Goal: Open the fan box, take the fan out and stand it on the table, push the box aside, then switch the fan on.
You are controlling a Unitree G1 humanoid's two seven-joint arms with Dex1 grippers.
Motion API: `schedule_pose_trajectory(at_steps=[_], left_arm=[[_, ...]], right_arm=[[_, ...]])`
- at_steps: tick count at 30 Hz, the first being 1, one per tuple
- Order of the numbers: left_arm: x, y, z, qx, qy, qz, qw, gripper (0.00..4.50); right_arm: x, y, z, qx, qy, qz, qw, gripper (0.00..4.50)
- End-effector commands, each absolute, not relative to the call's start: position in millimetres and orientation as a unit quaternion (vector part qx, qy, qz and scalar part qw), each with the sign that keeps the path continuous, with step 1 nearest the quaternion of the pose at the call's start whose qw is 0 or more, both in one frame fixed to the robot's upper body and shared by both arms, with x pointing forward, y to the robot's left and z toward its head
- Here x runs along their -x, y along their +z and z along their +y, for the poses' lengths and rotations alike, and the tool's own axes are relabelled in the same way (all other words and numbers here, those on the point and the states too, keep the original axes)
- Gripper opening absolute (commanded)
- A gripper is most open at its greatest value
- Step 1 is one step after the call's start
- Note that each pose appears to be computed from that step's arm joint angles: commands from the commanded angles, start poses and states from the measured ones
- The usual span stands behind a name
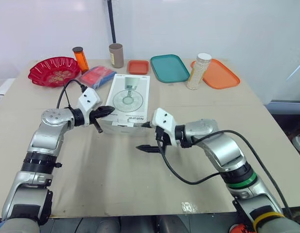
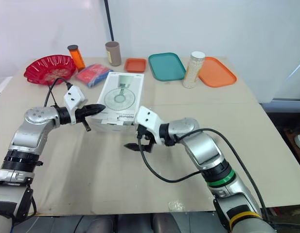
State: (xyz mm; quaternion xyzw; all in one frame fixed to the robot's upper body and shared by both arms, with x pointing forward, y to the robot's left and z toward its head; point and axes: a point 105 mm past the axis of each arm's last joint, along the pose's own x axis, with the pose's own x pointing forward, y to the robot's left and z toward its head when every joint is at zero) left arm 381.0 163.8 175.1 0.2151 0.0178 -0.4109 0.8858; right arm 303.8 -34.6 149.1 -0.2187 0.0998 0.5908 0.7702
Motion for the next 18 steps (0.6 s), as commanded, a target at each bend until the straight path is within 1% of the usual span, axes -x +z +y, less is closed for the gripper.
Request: schedule_pose_trajectory(at_steps=[1, 4, 7, 14, 18], left_arm=[[-383, 168, 173, -0.226, -0.403, 0.041, 0.886, 0.03], [-383, 168, 174, -0.229, -0.402, 0.041, 0.886, 0.03], [-385, 171, 176, -0.235, -0.399, 0.038, 0.886, 0.03], [-387, 173, 178, -0.240, -0.397, 0.036, 0.885, 0.03], [-387, 173, 177, -0.243, -0.398, 0.035, 0.884, 0.03]], right_arm=[[-283, 160, -35, 0.223, 0.625, 0.071, 0.745, 4.50], [-278, 153, -39, 0.220, 0.630, 0.086, 0.740, 4.50], [-280, 141, -45, 0.216, 0.623, 0.106, 0.744, 4.50], [-319, 122, -62, 0.213, 0.539, 0.148, 0.802, 4.50], [-320, 125, -51, 0.195, 0.546, 0.138, 0.803, 4.50]])
